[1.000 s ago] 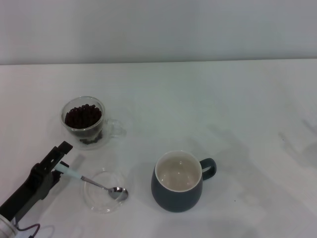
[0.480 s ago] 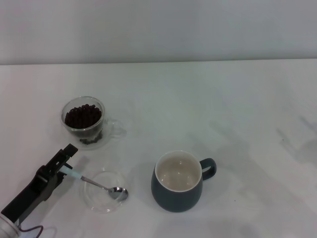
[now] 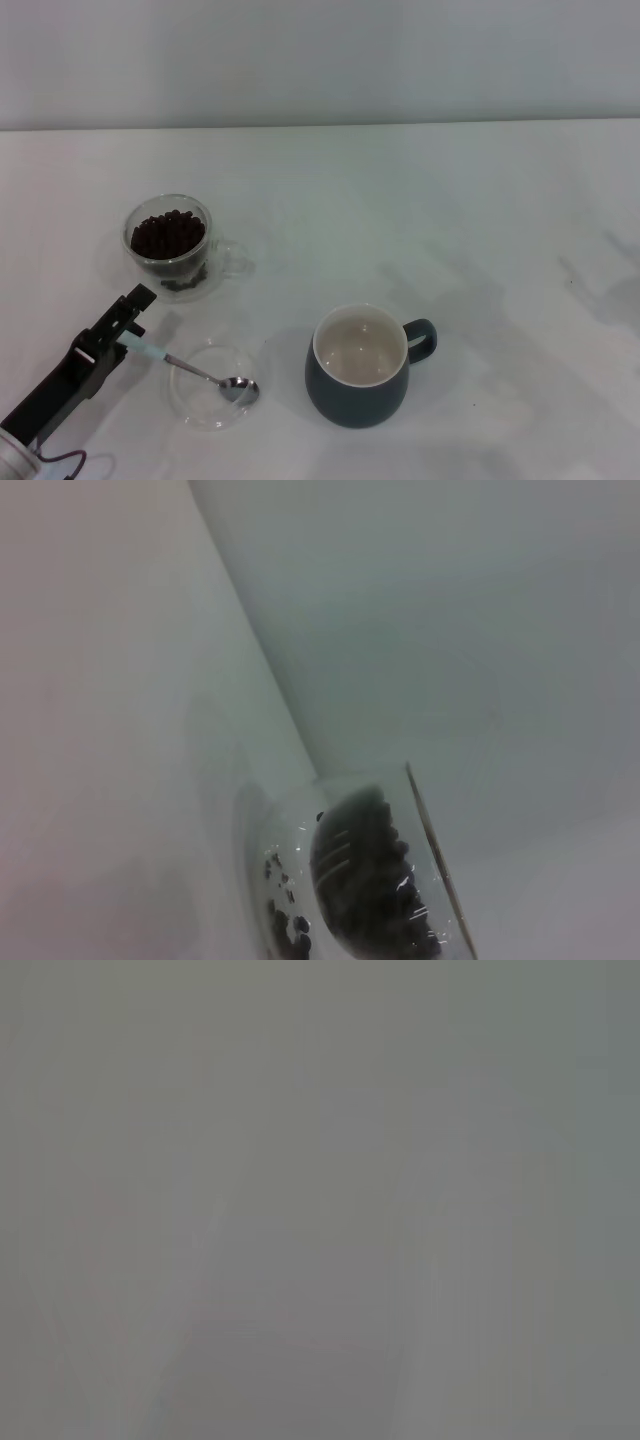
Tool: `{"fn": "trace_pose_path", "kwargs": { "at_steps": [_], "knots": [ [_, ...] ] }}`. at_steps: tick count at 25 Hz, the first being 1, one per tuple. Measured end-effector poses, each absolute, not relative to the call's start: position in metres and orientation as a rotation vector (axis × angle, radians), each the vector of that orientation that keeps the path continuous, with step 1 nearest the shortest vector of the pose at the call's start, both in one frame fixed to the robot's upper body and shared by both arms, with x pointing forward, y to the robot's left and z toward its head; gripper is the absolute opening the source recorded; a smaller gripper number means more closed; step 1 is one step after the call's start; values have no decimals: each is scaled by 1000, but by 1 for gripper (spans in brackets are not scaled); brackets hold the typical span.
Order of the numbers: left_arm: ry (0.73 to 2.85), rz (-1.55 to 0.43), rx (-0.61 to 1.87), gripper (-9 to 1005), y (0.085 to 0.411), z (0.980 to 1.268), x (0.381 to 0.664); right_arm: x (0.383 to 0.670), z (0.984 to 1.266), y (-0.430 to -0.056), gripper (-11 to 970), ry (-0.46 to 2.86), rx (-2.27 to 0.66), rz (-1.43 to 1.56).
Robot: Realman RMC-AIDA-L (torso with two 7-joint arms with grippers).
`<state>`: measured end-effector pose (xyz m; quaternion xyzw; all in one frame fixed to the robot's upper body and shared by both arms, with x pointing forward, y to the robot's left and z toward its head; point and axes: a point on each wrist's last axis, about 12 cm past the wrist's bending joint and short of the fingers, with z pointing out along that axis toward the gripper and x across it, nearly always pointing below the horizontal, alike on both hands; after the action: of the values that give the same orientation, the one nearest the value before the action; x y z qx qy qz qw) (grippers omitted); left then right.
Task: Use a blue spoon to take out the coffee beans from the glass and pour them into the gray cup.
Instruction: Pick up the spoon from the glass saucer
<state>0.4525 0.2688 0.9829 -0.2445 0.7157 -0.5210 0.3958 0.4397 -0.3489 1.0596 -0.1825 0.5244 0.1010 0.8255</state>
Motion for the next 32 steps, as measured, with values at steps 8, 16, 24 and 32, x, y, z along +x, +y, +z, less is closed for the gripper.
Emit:
{"fn": "trace_pose_path", "kwargs": {
  "at_steps": [8,16,24,32],
  "knots": [
    [1824,-1335,-621,850,267,983,452,439,1059,-349,784,1117,-386,214],
    [1831,-1335,-632,818,267,981,451,440,1058,-349,784,1125,-389,215],
    [1829,-1334,-678,483,271,979,446,441,1059,-347,784,1117,-395,224],
    [1840,-1324,-704,186,273,977,447,441,1060,-346,784,1107,-398,229]
  ]
}}
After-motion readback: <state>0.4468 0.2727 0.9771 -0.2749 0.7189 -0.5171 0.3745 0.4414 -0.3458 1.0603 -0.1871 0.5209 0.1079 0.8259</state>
